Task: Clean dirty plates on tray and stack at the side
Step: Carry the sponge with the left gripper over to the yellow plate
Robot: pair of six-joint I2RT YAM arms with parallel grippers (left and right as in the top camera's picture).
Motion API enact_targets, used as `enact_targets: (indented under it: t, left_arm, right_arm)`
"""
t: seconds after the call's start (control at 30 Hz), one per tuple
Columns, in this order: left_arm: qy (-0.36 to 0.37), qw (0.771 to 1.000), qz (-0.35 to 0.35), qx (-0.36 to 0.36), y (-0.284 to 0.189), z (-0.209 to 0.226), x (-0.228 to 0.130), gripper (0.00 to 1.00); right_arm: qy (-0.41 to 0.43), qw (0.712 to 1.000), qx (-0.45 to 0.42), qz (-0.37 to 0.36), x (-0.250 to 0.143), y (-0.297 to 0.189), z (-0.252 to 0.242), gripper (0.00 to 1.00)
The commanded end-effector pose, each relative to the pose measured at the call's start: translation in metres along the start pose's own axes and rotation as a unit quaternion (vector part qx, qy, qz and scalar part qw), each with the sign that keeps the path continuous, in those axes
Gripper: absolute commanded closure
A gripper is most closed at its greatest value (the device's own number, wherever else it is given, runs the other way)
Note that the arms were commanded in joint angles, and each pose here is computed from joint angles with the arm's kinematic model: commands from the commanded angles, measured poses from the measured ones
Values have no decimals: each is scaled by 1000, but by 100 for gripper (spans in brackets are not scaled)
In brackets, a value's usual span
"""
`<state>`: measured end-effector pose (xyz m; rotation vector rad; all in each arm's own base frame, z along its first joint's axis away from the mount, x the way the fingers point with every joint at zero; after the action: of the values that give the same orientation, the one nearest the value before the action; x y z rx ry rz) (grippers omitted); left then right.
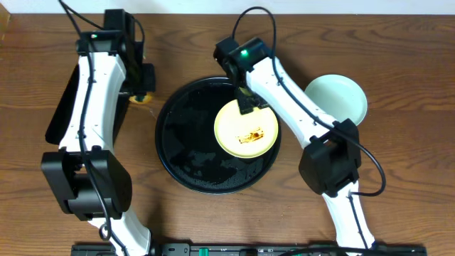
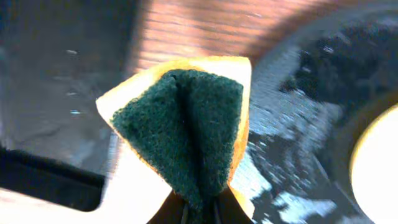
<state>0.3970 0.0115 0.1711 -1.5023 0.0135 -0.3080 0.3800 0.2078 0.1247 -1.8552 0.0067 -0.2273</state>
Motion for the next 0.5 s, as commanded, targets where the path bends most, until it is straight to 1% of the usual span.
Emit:
enact_targets:
  t: [0.0,0.1,0.2,0.27,0.4,0.47]
  left_arm:
    - [51,995,-27,-79,-13,-37,8,93]
    - [86,987,-39,-133,-17,-63,11,93]
    - [118,976,-48,-174,-22,-83,11,93]
    - [141,967,-52,-207,-26,-98,9,93]
    - [154,960,-45,-227,-27,-113,4,93]
    - [165,954,-38,-245,-25,-127,0,93]
  right_arm:
    - [92,996,-11,14,15,4,-34,28]
    - [111,993,-13,39,18,10,-50,28]
    - [124,991,-20,52,22,15,-65,35]
    - [125,990,-25,59,23,17,-72,37]
    - [123,990,-22,66,23,19,-76,36]
    - [121,990,-16,68,23,19,-73,36]
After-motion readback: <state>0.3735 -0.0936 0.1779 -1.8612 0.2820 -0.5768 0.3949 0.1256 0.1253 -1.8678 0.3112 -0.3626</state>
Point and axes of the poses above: each gripper's point midway between its finger pads, its own y axis out along the fingers, its own z axis along the line the jaws close on, x = y × z, the point moved 2 cm from there along -y, back along the fingers, and after that the axes turned 15 degrees about y, right-handed, at the moved point
